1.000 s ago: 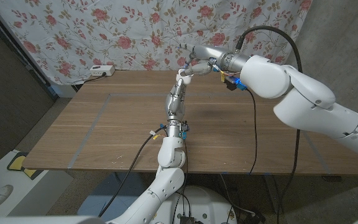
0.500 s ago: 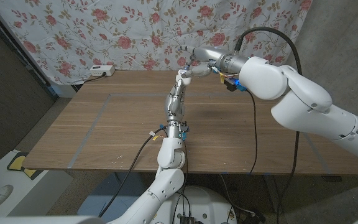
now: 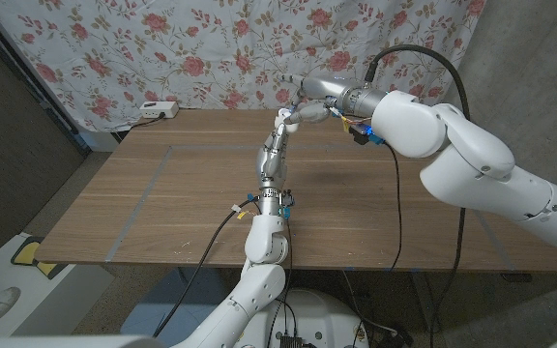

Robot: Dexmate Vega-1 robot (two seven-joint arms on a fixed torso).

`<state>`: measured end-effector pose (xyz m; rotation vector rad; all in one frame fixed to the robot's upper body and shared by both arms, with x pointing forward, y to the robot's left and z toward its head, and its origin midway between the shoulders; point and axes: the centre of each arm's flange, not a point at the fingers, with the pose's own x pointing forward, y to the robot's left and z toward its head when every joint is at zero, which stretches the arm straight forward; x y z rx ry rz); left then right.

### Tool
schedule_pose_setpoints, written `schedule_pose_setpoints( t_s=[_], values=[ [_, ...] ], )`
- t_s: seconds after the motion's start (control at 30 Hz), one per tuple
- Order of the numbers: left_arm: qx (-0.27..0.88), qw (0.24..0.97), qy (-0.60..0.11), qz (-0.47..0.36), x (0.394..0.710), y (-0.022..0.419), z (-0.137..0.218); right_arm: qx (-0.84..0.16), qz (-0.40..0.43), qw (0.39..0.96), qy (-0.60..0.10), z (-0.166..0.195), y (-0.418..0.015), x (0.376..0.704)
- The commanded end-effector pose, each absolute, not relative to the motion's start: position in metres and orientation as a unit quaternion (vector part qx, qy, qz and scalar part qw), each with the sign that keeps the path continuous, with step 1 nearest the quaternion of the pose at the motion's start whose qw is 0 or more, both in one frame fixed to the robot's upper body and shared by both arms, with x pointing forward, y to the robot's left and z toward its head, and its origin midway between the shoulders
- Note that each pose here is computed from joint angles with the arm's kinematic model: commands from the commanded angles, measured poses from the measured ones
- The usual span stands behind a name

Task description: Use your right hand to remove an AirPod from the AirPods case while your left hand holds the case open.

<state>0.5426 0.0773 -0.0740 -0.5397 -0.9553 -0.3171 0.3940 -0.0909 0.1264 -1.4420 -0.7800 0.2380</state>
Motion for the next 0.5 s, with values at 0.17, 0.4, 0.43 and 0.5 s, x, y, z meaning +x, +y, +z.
schedule_pose_setpoints(
  t_s=[0.17,0.4,0.43,0.5],
  values=[
    [-0.244,0.840,-0.456,-0.161,0.5395,0.0747,-0.0747,-0.656,0.101,0.665,-0.341,0.1220,-0.0928,0.3911],
    [-0.248,0.839,-0.456,-0.164,0.5382,0.0736,-0.0749,-0.662,0.097,0.660,-0.342,0.1202,-0.0932,0.3889],
    [-0.248,0.839,-0.456,-0.163,0.5378,0.0734,-0.0748,-0.664,0.097,0.658,-0.343,0.1201,-0.0932,0.3885],
    [-0.250,0.840,-0.454,-0.162,0.5381,0.0735,-0.0748,-0.667,0.096,0.654,-0.344,0.1198,-0.0927,0.3875]
  ],
)
